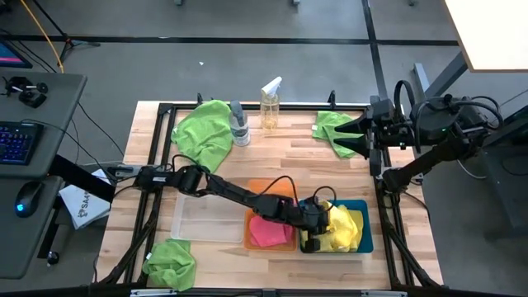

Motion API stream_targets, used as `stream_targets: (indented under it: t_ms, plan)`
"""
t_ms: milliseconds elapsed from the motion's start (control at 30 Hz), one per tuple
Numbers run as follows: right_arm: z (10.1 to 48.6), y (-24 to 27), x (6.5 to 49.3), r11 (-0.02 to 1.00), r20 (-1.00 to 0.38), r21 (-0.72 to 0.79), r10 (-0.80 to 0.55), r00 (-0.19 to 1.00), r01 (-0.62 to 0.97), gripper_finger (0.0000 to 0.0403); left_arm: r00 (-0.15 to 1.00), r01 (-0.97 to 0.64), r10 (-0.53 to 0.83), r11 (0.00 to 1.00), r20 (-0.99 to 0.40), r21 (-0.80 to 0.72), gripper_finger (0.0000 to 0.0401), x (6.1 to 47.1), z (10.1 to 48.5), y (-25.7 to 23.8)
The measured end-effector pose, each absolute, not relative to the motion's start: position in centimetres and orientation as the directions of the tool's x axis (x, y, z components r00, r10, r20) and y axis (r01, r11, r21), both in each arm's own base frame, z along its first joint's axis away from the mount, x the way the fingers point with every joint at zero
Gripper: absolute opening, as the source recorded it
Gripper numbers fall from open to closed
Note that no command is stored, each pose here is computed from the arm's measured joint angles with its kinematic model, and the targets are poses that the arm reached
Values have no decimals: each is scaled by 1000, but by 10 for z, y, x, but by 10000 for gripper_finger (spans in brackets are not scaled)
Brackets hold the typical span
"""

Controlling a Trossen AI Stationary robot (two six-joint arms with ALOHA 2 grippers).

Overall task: Sort microfiber towel by color & place in baskets
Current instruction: Put the yellow towel into the blue bin, then put the top left green towel into the transparent bin

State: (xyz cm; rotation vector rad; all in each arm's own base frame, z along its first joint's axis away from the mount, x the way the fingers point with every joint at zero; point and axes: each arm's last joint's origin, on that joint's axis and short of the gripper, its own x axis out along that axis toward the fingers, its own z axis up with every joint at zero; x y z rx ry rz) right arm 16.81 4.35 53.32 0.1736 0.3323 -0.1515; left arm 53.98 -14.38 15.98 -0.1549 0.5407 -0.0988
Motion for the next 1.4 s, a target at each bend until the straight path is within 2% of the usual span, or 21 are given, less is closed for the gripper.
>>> stream_targets:
  t_ms: [100,233,400,567,767,933,1067,1167,1300,1400]
  plan:
    - [533,44,169,974,-338,143,-119,934,176,147,849,61,-164,975,-502,-215,19,541,163,-137]
    - [532,45,171,974,-342,141,-120,932,177,147,820,110,-254,950,-514,-294,64,541,169,-127]
    - [531,45,173,975,-348,136,-120,930,177,147,820,166,-301,939,-488,-302,137,531,218,-109]
    - [531,45,173,975,-350,132,-124,929,180,147,751,161,-271,959,-602,-232,187,505,259,-85]
    - [526,44,173,973,-390,102,-152,908,207,147,631,121,-217,976,-745,-182,199,459,298,-60]
    - [519,44,173,963,-451,96,-185,873,254,147,547,7,-165,981,-821,-193,198,413,277,-45]
    - [513,44,173,956,-500,91,-197,843,278,147,555,-144,-90,969,-827,-203,197,354,253,-38]
    - [510,45,176,956,-512,81,-203,835,282,147,512,-308,-5,933,-859,-189,197,304,230,-31]
    - [503,45,181,946,-518,38,-258,816,323,147,360,-549,62,821,-931,-157,197,247,214,-7]
    - [493,46,188,926,-524,3,-320,789,377,147,207,-599,82,799,-975,-60,197,222,204,15]
